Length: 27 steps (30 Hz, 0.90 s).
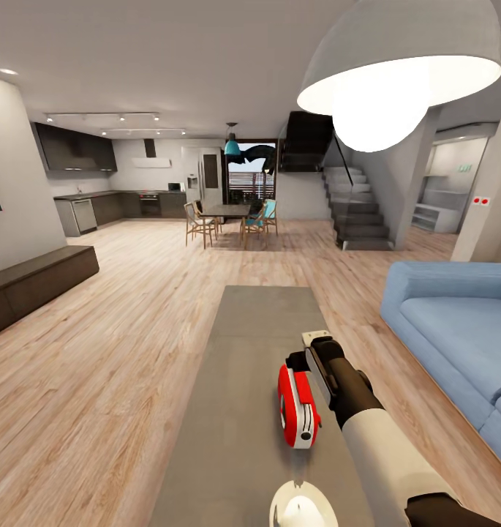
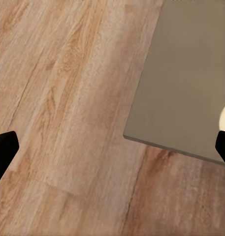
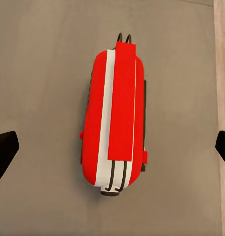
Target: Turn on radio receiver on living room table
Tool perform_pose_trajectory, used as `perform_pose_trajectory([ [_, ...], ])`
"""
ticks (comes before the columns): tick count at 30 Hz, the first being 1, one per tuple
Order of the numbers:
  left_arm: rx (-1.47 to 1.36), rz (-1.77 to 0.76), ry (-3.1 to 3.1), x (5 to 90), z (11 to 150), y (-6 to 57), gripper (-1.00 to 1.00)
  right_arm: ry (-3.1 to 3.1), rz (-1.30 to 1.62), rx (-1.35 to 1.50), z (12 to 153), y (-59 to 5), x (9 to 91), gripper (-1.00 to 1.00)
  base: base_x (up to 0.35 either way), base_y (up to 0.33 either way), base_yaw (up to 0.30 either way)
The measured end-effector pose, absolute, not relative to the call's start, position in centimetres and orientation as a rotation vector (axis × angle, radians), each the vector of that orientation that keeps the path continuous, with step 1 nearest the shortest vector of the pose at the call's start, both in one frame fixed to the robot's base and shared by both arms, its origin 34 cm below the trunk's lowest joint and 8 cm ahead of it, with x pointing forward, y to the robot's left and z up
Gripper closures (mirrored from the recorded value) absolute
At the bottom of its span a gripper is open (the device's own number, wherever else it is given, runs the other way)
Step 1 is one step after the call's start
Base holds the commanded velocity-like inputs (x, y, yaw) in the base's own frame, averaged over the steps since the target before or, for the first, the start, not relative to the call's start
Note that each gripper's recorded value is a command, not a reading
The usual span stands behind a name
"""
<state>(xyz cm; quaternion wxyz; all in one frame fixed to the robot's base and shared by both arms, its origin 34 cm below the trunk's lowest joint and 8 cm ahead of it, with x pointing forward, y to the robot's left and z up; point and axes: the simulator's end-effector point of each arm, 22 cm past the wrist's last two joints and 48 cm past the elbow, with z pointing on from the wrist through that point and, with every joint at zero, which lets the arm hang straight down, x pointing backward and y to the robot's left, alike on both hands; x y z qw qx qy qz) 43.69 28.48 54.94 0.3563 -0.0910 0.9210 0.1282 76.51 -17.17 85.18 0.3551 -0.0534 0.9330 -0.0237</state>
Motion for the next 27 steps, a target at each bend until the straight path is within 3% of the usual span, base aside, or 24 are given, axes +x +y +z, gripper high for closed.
perform_pose_trajectory([
  [27, -0.245, 0.328, 2.326, 44.5, 53.6, 28.8, -1.0, 2.334, -0.062, -0.09, 84.0, -19.0, 77.8, -1.0, 0.0, 0.0, 0.0],
])
